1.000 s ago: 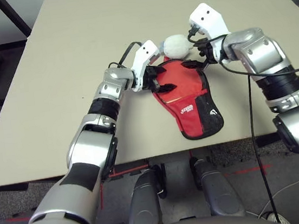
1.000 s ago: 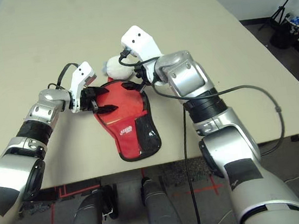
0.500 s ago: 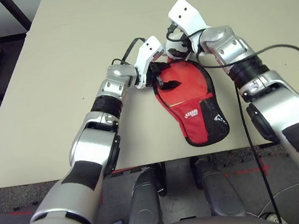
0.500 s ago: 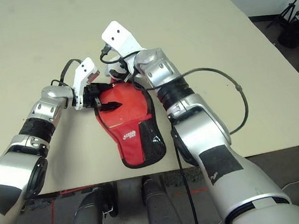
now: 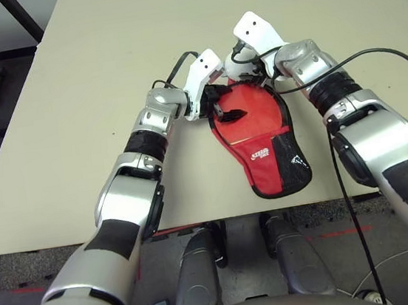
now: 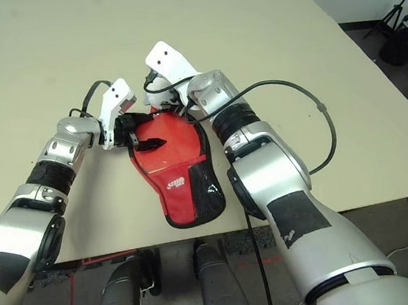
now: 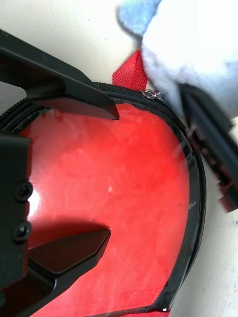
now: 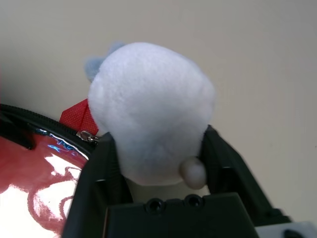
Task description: Store the ping-pong paddle in its case and zip it.
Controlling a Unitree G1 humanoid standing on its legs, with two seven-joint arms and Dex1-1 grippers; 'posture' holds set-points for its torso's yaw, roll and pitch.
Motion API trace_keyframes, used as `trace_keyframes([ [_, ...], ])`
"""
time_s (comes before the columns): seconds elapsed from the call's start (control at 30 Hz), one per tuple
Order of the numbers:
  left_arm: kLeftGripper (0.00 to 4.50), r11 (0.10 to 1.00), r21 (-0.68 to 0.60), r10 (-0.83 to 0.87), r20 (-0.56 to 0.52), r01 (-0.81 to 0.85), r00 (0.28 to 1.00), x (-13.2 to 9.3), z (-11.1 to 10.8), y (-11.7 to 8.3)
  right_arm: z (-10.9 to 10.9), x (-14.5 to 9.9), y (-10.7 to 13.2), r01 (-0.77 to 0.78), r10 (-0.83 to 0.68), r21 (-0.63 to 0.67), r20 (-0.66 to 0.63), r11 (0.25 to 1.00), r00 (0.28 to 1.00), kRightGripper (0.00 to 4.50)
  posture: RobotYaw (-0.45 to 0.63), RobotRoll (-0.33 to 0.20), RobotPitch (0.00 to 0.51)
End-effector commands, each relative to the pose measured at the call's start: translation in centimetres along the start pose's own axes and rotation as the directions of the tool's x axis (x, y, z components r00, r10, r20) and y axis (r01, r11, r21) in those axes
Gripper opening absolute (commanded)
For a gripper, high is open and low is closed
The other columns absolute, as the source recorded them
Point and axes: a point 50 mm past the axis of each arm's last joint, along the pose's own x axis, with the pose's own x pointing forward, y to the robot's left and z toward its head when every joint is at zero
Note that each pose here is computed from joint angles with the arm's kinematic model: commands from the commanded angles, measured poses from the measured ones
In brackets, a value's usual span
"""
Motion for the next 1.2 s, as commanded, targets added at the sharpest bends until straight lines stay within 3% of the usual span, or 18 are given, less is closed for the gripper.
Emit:
trace_keyframes([
  [0.03,4.5,0.998,-0.064,-0.024,-0.09,0.018,0.996,0.5,-2.4,-0.7,0.1,0.1,0.0,0.012,-0.012,0.026,0.02,1.0,1.0,1.82,-0.06,0.0,0.236],
  [0.17,4.5,0.998,-0.061,-0.027,-0.091,0.021,0.995,0.7,-2.4,-0.7,0.3,-0.1,-0.6,0.055,-0.056,0.031,0.038,0.998,0.998,0.74,-0.07,0.0,0.236],
  [0.23,4.5,0.998,-0.059,-0.027,-0.093,0.022,0.995,0.7,-2.4,-0.8,-0.2,-0.5,-1.4,0.092,-0.092,0.008,0.009,0.996,0.996,0.49,-0.07,0.0,0.237],
  [0.53,4.5,0.998,-0.054,-0.023,-0.096,0.018,0.995,0.7,-2.5,-0.7,-4.8,-3.9,-3.8,0.067,-0.089,-0.139,-0.165,0.988,0.982,0.46,-0.08,0.0,0.245],
  [0.73,4.5,0.998,-0.06,-0.026,-0.099,0.02,0.995,0.7,-2.8,-0.9,-7.6,-8.9,-2.8,-0.042,-0.012,-0.19,-0.273,0.981,0.962,0.46,-0.09,0.0,0.248],
  [0.97,4.5,0.998,-0.061,-0.037,-0.099,0.031,0.994,0.9,-2.9,-1.0,-8.8,-15.0,-1.0,-0.2,0.106,-0.209,-0.388,0.957,0.916,0.44,-0.12,0.0,0.256],
  [1.2,4.5,0.997,-0.059,-0.047,-0.099,0.042,0.994,1.1,-2.9,-1.1,-8.5,-19.1,0.8,-0.389,0.267,-0.167,-0.487,0.906,0.831,0.42,-0.15,0.0,0.254],
])
